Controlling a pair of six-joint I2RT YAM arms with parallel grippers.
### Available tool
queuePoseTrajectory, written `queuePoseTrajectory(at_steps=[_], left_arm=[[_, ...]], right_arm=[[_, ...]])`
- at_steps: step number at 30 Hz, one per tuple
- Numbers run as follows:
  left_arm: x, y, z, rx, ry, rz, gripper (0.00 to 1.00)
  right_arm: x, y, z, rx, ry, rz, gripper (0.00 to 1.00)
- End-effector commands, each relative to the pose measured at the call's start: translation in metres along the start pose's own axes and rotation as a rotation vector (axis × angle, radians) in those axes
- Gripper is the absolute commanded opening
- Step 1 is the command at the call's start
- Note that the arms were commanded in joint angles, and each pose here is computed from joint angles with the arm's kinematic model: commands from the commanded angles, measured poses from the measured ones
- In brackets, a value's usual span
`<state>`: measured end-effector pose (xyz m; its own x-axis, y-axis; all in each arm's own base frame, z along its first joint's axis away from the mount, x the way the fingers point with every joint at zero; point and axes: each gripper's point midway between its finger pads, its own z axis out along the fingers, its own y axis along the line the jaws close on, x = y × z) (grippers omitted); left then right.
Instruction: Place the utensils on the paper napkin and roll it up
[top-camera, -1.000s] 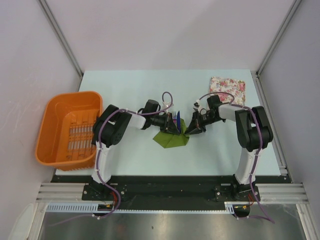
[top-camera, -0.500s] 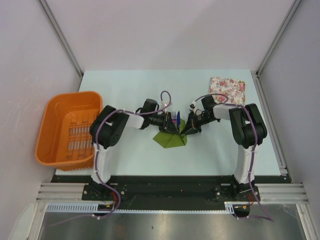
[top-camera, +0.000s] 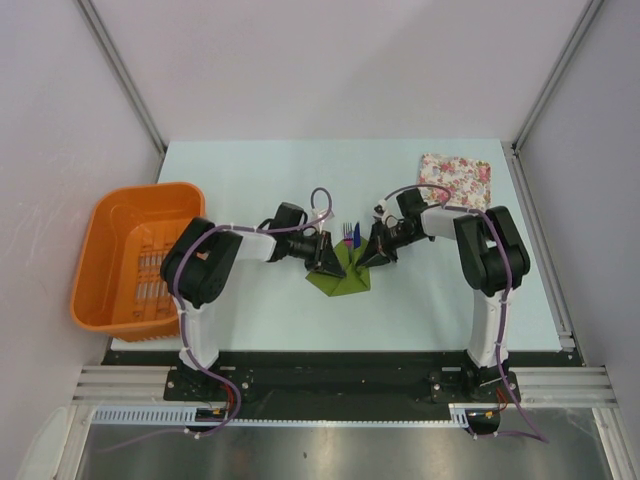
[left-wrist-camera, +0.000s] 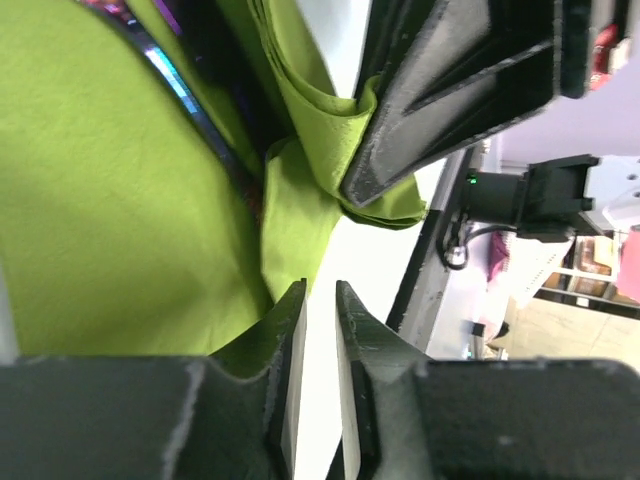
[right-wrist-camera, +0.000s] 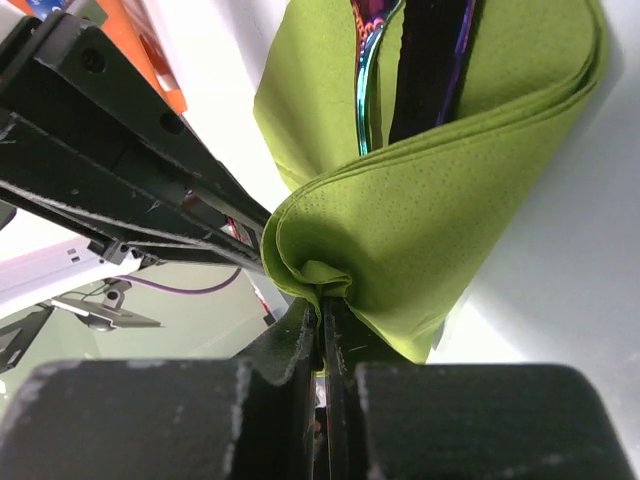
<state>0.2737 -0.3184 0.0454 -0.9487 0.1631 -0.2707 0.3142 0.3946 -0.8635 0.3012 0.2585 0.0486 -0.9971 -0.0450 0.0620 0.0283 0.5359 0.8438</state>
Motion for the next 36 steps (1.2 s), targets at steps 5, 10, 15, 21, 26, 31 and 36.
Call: queuePoseTrajectory(at_steps=[5, 10, 15, 21, 26, 31, 36], left_arm=[[0.001, 0.022, 0.003, -0.072, 0.011, 0.035, 0.17], [0.002, 0.03, 0.006, -0.097, 0.016, 0.022, 0.14], [-0.001, 0.035, 0.008, -0.11, 0.019, 0.019, 0.11], [-0.003, 0.036, 0.009, -0.114, 0.021, 0.025, 0.08], [-0.003, 0.036, 0.008, -0.12, 0.025, 0.025, 0.08], [-0.002, 0.037, 0.009, -0.123, 0.028, 0.025, 0.08], [-0.005, 0.032, 0.005, -0.113, 0.025, 0.037, 0.11]], right_arm=[[-0.009, 0.014, 0.008, -0.004, -0.009, -0.053, 0.05], [-0.007, 0.016, 0.013, -0.001, 0.001, -0.05, 0.04], [-0.007, 0.013, 0.018, 0.005, 0.009, -0.044, 0.05], [-0.008, 0.012, 0.027, 0.006, 0.018, -0.038, 0.05], [-0.006, 0.012, 0.033, -0.002, 0.03, -0.029, 0.05], [-0.006, 0.012, 0.037, 0.001, 0.031, -0.04, 0.05], [-0.004, 0.004, 0.04, 0.007, 0.044, -0.031, 0.19]])
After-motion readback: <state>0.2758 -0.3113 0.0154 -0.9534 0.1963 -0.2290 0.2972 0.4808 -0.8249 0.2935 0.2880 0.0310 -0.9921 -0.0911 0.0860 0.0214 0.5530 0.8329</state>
